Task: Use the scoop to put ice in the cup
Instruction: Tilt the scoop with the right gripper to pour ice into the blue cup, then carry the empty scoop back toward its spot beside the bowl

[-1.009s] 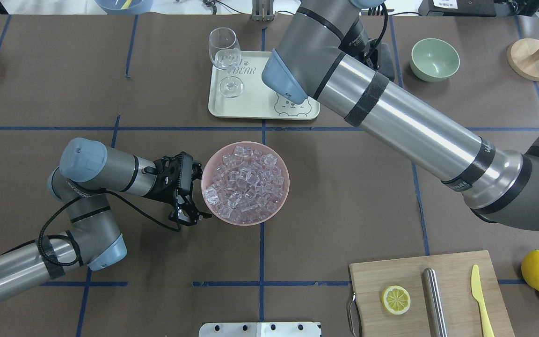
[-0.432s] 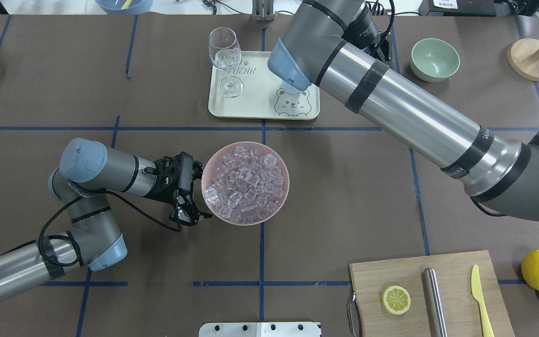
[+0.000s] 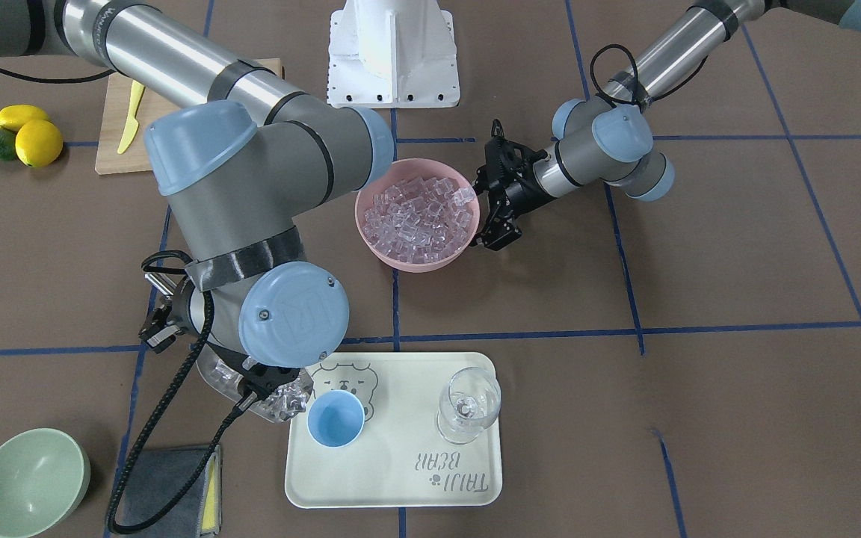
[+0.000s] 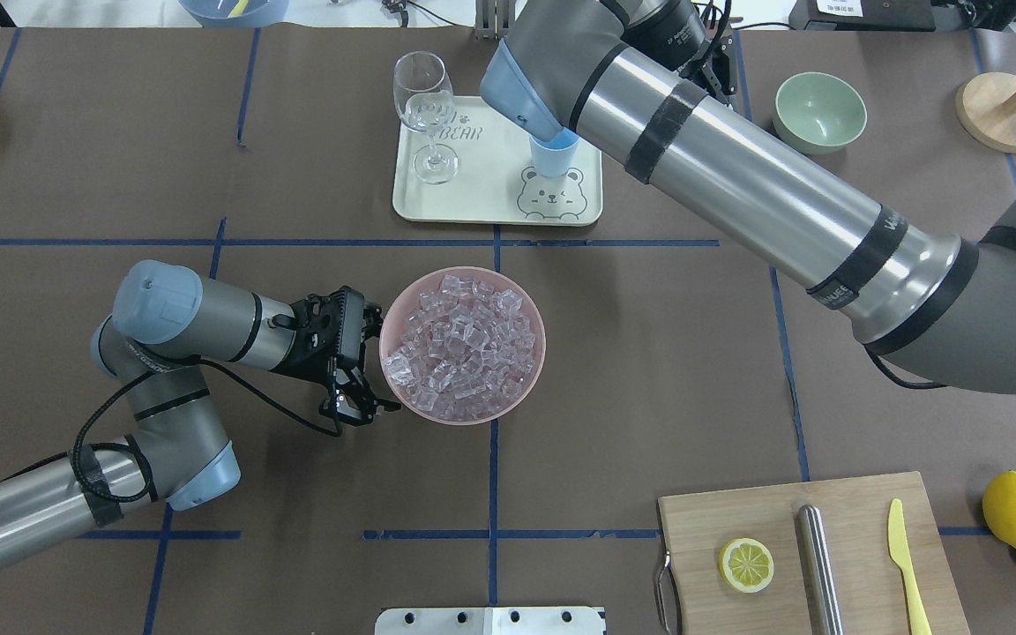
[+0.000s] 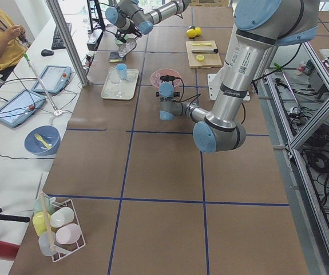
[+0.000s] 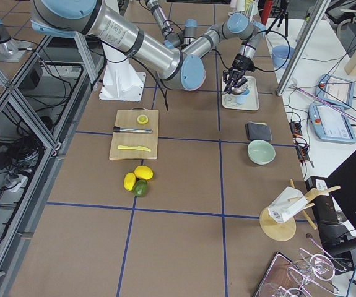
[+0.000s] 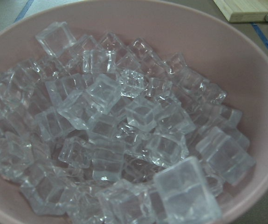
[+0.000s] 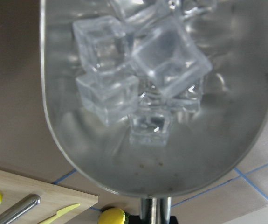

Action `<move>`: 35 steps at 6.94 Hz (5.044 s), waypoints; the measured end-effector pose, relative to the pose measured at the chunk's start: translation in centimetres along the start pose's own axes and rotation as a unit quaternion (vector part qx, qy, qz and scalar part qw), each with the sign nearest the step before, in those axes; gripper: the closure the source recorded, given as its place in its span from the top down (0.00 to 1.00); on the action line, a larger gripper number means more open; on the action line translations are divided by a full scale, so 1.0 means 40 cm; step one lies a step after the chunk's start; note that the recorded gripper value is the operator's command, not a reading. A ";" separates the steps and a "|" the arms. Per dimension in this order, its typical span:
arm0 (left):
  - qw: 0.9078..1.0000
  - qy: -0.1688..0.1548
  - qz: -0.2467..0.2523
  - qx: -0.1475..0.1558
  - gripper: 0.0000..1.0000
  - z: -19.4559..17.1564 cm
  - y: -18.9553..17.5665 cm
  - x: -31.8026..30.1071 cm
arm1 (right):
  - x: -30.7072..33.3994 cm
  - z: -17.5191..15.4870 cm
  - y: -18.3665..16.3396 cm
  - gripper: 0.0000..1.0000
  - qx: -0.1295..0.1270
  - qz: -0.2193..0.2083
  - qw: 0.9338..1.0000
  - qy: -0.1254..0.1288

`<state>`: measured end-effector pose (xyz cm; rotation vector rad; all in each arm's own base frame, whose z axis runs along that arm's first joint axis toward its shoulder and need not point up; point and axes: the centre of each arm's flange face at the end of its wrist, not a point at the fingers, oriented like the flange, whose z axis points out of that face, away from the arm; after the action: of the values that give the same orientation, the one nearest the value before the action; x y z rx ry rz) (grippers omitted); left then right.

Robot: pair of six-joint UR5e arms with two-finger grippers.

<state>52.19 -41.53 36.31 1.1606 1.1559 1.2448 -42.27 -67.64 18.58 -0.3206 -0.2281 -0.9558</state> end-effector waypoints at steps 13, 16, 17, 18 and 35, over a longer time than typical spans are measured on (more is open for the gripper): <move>1.000 -0.001 0.000 -0.001 1.00 0.000 0.002 0.000 | -0.004 -0.045 0.043 0.00 -0.071 -0.041 0.996 0.018; 1.000 -0.001 -0.001 -0.001 1.00 0.000 0.004 -0.001 | -0.004 -0.054 0.048 0.00 -0.070 -0.047 0.996 0.020; 1.000 -0.001 -0.001 -0.001 1.00 0.000 0.005 -0.001 | -0.005 -0.055 0.048 0.00 -0.069 -0.047 0.996 0.020; 1.000 -0.001 -0.001 -0.001 1.00 -0.001 0.005 -0.002 | -0.006 -0.056 0.049 0.00 -0.068 -0.047 0.996 0.019; 1.000 -0.005 -0.001 0.000 1.00 -0.008 0.006 -0.010 | 0.012 0.755 0.694 0.00 0.134 0.335 0.898 -0.251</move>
<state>51.85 -41.95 36.52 1.1637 1.1499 1.2366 -20.51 -42.11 42.17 -0.3527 -0.6677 -0.1363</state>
